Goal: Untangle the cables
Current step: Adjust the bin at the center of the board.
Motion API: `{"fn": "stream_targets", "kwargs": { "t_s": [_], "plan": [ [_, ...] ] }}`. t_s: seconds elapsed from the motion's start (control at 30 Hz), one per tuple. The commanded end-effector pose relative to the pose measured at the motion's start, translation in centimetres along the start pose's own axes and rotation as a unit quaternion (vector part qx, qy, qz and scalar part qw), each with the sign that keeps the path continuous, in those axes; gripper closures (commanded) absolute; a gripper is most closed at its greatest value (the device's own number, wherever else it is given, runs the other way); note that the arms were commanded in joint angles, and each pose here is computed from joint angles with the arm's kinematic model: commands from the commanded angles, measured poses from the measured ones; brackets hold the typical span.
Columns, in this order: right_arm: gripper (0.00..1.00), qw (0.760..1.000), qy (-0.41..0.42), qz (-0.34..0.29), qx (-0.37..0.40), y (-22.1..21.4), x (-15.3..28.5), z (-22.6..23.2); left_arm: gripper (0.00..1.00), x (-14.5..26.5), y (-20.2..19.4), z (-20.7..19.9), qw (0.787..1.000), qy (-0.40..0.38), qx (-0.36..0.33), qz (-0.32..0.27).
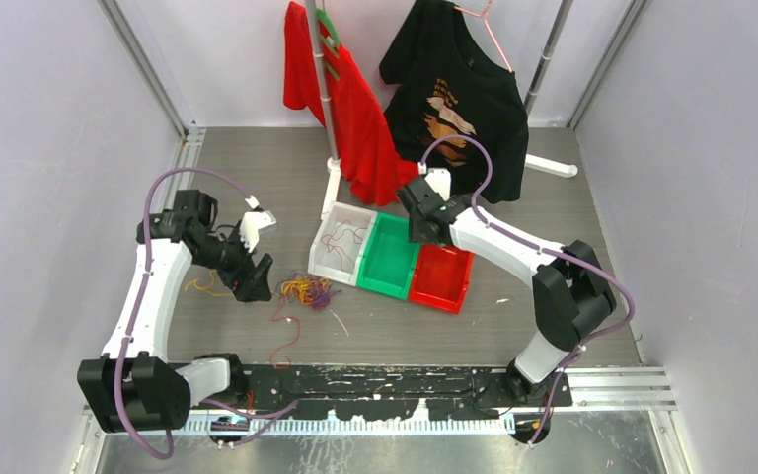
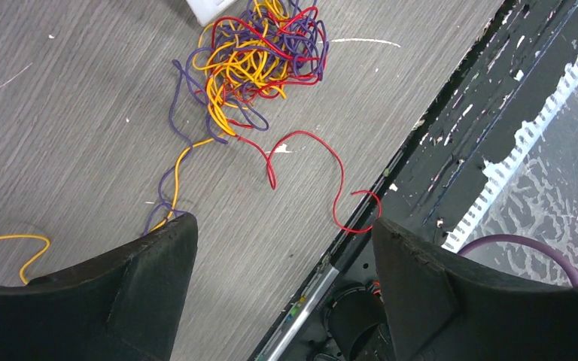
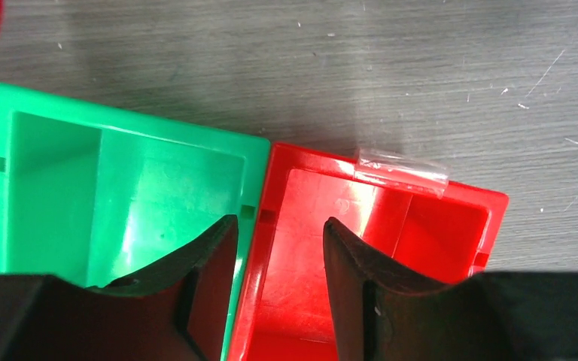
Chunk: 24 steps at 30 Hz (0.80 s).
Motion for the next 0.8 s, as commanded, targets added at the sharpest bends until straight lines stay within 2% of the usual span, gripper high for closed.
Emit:
{"fn": "stream_targets", "kwargs": {
  "t_s": [0.0,0.2,0.3,0.47,0.6,0.77],
  "plan": [
    [0.52,0.999,0.010,-0.026,-0.043,0.8,0.6,-0.3,0.15,0.5,0.4,-0.9,1.000,-0.013,-0.013,-0.018],
    [0.68,0.995,0.031,-0.013,-0.094,0.6,-1.9,-0.9,0.15,0.1,-0.2,-1.3,1.000,-0.016,-0.019,-0.004],
    [0.73,0.995,0.024,-0.014,-0.097,1.0,-2.2,-1.6,0.15,-0.2,-0.4,-1.3,1.000,-0.019,-0.019,0.002],
    [0.76,0.997,-0.006,-0.021,-0.078,1.4,-1.6,-3.5,0.19,-1.6,0.0,-1.0,1.000,-0.016,-0.016,-0.003],
    [0.78,0.996,-0.021,-0.018,-0.084,0.8,-1.4,-4.7,0.26,-3.5,0.2,-0.6,1.000,-0.002,-0.009,0.000],
    [0.70,0.996,0.005,-0.037,-0.083,1.3,-0.3,-4.6,0.37,-5.7,0.5,0.6,1.000,0.018,0.006,0.009]
  ]
}}
Point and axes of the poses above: each gripper's point midway between its finger pads, its own x axis back along the fingers, its own z axis along the line the jaws close on, y = z × x, the point moved 3 cm from there along x, back along the fingers, and after that the axes turned 13 degrees about x, right-handed, at the moved point
